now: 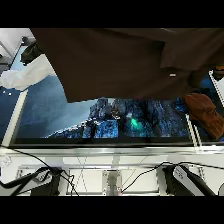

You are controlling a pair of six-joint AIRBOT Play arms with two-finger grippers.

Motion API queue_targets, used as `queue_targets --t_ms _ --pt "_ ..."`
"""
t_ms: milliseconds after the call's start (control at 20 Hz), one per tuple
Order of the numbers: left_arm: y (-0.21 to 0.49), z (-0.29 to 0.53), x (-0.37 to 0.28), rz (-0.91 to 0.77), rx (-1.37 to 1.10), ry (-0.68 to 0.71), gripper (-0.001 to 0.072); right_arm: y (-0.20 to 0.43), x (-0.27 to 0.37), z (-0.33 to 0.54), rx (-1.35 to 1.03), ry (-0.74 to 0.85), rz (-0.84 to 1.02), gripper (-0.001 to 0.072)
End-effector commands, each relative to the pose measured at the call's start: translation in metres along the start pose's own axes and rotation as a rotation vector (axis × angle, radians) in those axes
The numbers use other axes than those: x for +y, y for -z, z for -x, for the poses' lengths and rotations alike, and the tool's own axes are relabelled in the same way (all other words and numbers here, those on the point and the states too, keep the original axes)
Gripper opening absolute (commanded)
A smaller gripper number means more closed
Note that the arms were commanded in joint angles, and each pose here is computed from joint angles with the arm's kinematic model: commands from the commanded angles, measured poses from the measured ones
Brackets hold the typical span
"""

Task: Fold the shirts.

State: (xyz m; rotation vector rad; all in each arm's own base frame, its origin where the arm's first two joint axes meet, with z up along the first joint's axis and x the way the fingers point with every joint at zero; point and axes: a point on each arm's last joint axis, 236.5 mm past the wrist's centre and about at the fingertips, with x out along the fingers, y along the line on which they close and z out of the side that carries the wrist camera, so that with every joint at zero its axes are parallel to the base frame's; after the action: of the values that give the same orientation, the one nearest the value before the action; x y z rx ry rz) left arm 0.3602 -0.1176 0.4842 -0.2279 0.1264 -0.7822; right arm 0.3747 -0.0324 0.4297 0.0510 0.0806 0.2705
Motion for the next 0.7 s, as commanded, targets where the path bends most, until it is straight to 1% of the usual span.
queue_targets --t_ms 0,150,250,300,400,450,550,650 --pt "-0.021 0.038 -0.042 -0.140 -0.043 -0.105 0.0008 -0.021 0.033 0.041 0.020 0.052 0.092 0.0021" --pt "-0.017 0.066 -0.065 -0.151 -0.028 -0.190 0.0006 -0.017 0.054 0.072 0.062 0.104 0.132 0.0021" --pt "0.007 0.077 -0.061 -0.141 0.074 -0.253 0.0006 -0.007 0.065 0.083 0.111 0.119 0.178 0.0020" --pt "0.020 0.080 -0.052 -0.119 0.129 -0.290 0.0005 -0.002 0.067 0.083 0.132 0.123 0.170 0.0021" --pt "0.037 0.077 -0.026 -0.080 0.186 -0.339 0.0006 0.010 0.058 0.076 0.188 0.144 0.194 0.0021" --pt "0.044 0.071 -0.005 -0.044 0.200 -0.361 0.0006 0.019 0.047 0.068 0.223 0.164 0.178 0.0020" --pt "0.067 0.049 0.039 0.054 0.238 -0.372 0.0006 0.046 0.012 0.038 0.320 0.200 0.127 0.0020" --pt "0.099 0.024 0.092 0.165 0.297 -0.384 0.0006 0.082 -0.018 -0.003 0.412 0.197 0.034 0.0021"
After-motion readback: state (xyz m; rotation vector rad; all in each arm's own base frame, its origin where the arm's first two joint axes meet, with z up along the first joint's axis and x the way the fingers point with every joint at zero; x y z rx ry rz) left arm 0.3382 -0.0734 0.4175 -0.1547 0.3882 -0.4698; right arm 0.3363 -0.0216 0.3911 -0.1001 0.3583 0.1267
